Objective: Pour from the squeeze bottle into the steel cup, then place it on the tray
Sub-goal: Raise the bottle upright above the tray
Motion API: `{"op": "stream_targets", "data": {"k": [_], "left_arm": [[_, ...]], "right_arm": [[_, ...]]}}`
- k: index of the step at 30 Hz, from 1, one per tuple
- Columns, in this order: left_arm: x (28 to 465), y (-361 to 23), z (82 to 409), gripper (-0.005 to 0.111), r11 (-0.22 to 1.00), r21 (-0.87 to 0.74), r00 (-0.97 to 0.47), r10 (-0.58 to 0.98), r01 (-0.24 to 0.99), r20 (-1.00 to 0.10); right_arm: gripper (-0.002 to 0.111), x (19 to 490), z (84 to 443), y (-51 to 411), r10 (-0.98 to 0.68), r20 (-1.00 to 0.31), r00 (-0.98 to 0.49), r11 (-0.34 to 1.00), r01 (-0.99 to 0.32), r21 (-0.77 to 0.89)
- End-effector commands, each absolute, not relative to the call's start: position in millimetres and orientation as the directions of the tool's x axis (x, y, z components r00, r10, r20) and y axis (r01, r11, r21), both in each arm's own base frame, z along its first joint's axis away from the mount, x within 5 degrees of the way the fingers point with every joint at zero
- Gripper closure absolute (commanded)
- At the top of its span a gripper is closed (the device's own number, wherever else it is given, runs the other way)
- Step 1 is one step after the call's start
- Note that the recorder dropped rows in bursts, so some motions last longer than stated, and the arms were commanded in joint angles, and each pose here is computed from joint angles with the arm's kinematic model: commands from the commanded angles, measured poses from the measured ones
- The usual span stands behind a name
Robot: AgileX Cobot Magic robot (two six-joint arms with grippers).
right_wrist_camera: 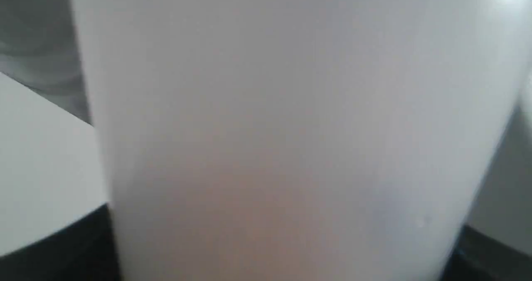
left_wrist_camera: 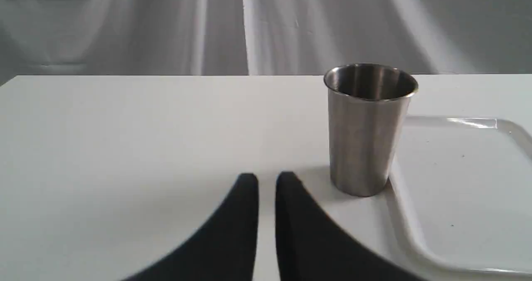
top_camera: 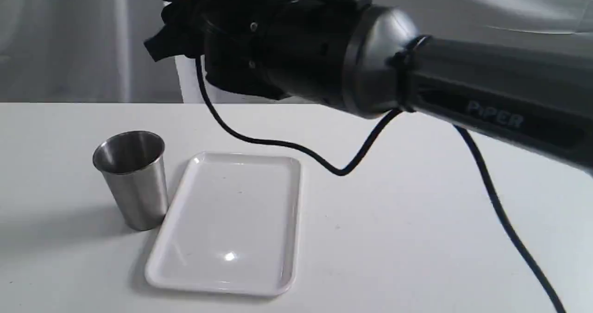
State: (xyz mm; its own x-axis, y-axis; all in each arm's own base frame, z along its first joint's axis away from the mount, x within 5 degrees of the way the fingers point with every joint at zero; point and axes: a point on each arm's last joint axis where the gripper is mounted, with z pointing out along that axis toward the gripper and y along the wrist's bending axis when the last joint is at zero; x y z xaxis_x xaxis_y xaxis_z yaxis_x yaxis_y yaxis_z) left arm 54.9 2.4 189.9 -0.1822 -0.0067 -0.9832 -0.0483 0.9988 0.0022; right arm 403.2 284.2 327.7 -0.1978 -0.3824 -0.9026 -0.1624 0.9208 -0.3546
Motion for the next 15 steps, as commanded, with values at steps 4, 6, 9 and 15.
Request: {"op": "stream_targets", "data": {"k": [4,6,9,15], "left_arm": [[55,2,189,0.098,0.999,0.002,-0.177,-0.006,-0.044,-0.984],[55,2,189,0.098,0.999,0.0,-0.177,-0.008,-0.044,-0.984],[55,2,189,0.098,0.999,-0.002,-0.177,-0.01,-0.045,-0.984],[55,2,189,0.098,0.999,-0.002,-0.177,-0.01,-0.045,-0.984]], "right_arm": [[0.108,389,338,268,-0.317,-0.923,-0.216,0.936,-0.228,-0.268],[0.108,384,338,266,-0.318,-0.925,-0.208,0.929,-0.264,-0.26],[0.108,376,333,263,-0.307,-0.922,-0.234,0.927,-0.293,-0.234],[0.108,371,313,269,-0.224,-0.942,-0.248,0.877,-0.473,-0.084]]}}
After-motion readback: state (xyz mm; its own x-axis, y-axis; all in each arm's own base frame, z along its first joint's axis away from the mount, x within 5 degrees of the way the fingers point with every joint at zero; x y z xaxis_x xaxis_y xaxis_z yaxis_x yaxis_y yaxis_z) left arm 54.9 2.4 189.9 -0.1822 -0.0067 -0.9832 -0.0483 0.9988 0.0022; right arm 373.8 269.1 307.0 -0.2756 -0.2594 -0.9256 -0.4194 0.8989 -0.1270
